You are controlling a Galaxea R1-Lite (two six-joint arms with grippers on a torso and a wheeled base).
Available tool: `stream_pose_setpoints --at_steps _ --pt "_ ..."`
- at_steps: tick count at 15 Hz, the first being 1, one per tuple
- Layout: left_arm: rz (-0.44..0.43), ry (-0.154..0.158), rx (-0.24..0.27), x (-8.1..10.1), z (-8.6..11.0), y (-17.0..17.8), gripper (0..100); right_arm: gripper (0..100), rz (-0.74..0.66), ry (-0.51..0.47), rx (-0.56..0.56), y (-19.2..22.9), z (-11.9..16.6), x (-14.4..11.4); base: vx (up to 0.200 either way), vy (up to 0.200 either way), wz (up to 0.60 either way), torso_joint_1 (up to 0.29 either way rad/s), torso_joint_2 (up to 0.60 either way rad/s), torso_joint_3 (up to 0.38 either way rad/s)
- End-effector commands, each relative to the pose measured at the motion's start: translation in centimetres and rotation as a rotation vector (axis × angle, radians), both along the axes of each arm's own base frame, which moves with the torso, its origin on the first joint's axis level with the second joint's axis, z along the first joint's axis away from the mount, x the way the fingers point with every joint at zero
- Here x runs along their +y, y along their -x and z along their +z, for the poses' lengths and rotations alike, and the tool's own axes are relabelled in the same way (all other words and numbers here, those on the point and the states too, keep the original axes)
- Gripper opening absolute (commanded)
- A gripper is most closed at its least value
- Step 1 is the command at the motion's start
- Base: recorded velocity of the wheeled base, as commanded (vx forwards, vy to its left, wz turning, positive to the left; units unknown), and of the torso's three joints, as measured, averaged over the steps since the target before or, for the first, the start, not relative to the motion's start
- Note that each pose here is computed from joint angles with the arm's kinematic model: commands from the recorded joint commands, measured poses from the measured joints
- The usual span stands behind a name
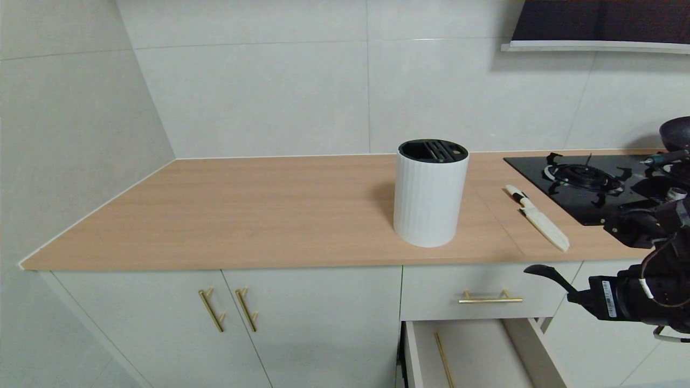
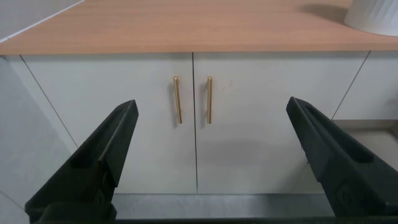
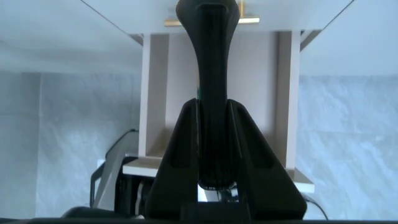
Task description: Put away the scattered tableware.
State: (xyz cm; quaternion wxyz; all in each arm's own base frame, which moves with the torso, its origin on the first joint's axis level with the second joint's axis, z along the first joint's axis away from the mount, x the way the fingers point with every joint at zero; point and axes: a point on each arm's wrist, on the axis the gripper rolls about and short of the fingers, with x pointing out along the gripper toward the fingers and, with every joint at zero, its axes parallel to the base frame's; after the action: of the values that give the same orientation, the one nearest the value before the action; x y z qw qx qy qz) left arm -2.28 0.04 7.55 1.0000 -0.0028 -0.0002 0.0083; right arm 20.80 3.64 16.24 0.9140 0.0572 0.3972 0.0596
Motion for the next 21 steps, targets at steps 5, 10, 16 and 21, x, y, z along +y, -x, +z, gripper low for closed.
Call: stream_pose_setpoints --at_steps 5,10,16,21 --pt "0.000 0.001 0.000 0.0 0.0 0.0 100 0 -0.001 0.009 0.050 -0.7 -1.1 0.1 0.000 0.000 0.00 0.000 0.00 0.000" --pt "0.000 0.001 0.000 0.0 0.0 0.0 100 0 0.015 0.013 0.056 -1.5 -2.7 0.7 0.000 0.000 0.00 0.000 0.00 0.000" --pt "0.000 0.001 0.000 0.0 0.0 0.0 100 0 0.040 0.023 0.090 -2.0 -4.3 1.4 0.000 0.000 0.00 -0.147 0.34 0.204" --pt "0.000 0.001 0.000 0.0 0.0 0.0 100 0 0.039 0.028 0.117 -2.3 -5.0 1.5 0.000 0.000 0.00 -0.199 0.49 0.290"
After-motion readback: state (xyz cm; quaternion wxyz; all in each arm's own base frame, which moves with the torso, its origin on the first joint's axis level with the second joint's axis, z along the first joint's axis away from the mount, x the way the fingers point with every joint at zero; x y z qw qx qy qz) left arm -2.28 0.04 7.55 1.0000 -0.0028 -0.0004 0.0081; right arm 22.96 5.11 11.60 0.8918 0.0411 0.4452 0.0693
